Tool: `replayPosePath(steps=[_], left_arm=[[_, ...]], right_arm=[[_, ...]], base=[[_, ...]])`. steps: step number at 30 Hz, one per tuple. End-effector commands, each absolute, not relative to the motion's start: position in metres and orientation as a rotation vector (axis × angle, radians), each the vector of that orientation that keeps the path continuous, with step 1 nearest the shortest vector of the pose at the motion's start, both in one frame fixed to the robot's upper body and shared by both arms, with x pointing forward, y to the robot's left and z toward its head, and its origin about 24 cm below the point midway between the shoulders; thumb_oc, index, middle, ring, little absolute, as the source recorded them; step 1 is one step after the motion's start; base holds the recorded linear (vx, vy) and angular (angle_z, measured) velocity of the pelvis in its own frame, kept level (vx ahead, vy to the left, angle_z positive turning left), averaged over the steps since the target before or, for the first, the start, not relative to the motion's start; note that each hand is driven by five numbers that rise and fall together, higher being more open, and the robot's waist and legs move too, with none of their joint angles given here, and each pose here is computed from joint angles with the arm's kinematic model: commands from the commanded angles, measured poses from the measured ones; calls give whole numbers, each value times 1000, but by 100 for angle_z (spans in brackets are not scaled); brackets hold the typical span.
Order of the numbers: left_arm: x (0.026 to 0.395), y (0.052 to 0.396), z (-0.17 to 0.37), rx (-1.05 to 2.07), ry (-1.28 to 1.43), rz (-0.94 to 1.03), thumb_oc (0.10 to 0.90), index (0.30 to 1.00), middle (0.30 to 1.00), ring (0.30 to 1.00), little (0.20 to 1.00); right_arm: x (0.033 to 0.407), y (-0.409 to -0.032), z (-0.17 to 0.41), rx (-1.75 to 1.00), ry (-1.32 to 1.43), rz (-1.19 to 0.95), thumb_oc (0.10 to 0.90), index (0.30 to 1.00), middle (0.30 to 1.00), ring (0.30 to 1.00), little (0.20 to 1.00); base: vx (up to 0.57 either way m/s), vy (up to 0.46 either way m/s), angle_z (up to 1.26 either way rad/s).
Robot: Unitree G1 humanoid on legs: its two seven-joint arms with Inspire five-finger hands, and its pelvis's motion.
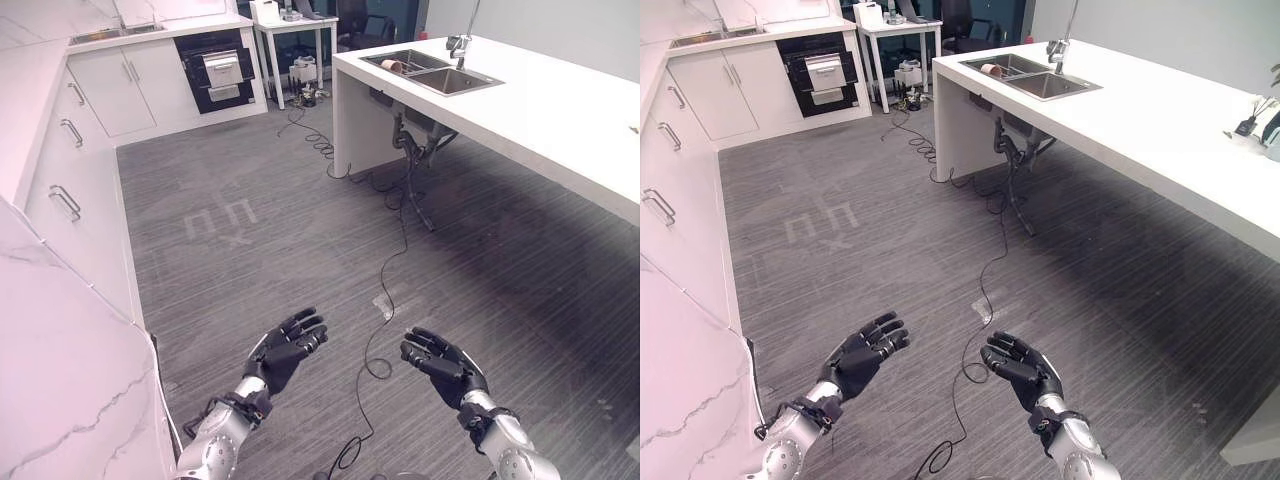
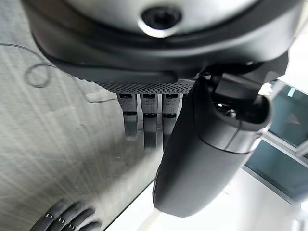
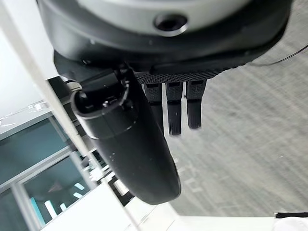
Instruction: Place the dishes in the dishwasher.
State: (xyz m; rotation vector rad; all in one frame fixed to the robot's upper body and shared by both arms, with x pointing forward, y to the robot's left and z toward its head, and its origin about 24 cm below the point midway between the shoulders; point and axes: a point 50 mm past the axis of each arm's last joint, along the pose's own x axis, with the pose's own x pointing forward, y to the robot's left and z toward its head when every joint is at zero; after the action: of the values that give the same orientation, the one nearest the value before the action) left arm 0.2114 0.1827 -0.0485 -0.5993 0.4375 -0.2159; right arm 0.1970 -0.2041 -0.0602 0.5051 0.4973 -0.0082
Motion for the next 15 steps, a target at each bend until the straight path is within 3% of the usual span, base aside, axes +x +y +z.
replayPosePath(steps=[1,10,15], left_arm=[[225,183,-42,-446,436,-286,800,900,900,900,900],[178,203,-112,21,859,-234,800,900,900,900,900],[166,199,-129,-5,938,-231,800,900,900,900,900]], right_arm=[[219,-200,-40,546,372,31,800,900,900,900,900],[184,-220,-101,380,697,-94,800,900,900,900,900],[166,-225,-121,264,837,-81,800,900,900,900,900]], base=[[0,0,0],[0,2,0],[10,-21,6]])
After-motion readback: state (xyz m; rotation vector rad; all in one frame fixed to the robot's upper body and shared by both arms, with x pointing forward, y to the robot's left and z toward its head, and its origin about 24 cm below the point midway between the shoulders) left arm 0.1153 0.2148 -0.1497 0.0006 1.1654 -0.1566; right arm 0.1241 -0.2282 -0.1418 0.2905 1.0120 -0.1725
